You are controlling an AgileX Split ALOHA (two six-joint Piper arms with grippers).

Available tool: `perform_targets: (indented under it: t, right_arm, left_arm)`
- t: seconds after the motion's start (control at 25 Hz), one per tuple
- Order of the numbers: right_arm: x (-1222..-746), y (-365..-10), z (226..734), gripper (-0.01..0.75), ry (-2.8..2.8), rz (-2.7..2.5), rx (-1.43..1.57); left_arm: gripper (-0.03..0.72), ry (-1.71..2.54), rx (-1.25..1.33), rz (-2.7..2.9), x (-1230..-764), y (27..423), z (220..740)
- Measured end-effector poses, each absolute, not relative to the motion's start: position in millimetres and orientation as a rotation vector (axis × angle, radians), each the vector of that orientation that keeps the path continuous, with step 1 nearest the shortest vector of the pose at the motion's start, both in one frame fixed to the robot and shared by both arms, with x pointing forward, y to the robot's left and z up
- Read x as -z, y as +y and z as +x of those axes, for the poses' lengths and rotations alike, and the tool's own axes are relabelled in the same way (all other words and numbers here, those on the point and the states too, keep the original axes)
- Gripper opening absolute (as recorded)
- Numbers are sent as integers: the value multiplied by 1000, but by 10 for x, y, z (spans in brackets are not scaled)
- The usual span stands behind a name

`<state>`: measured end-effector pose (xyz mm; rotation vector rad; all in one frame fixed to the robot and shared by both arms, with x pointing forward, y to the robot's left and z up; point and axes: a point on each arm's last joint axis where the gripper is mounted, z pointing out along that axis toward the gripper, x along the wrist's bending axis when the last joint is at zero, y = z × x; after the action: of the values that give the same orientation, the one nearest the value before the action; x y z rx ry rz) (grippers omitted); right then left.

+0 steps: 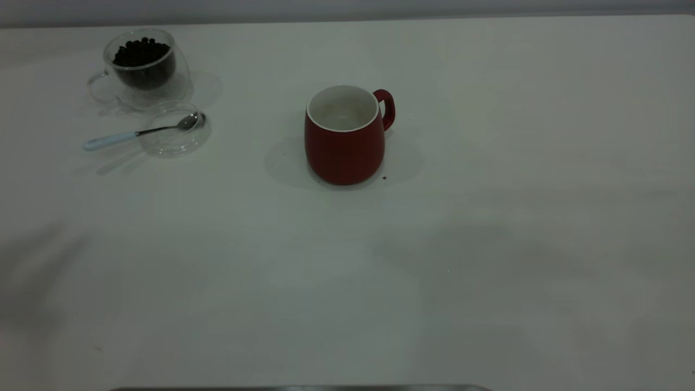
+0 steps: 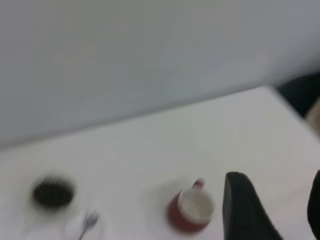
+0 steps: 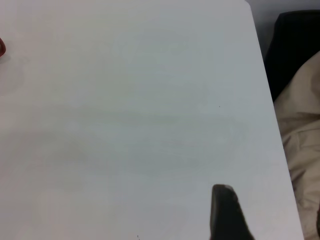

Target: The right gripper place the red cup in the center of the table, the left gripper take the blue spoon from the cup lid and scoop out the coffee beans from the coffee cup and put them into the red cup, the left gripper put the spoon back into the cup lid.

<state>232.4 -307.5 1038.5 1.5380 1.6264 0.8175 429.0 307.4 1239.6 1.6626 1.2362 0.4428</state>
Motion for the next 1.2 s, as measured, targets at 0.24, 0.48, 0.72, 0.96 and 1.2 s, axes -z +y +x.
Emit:
perform_targets:
  t: [0.24, 0.48, 0.72, 0.96, 1.2]
  right_arm:
    - [-10385, -3075, 2324, 457, 1626, 1538, -817]
    - [-10385, -3075, 2324, 457, 1626, 1538, -817]
    - [-10385, -3075, 2324, 457, 1626, 1538, -817]
    - [-10385, -3075, 2324, 457, 1626, 1538, -817]
    - [-10385, -3075, 2324, 457, 1626, 1538, -817]
  left_arm:
    - [377, 1578, -473, 1636, -12145, 3056, 3797]
    - [377, 1748, -375, 1697, -11365, 2955, 3395]
    - [377, 1780, -335, 1961, -10620, 2875, 2966]
    - [377, 1790, -599, 1927, -10462, 3007, 2584]
    - [377, 1790, -819, 1682, -10338, 3144, 2282]
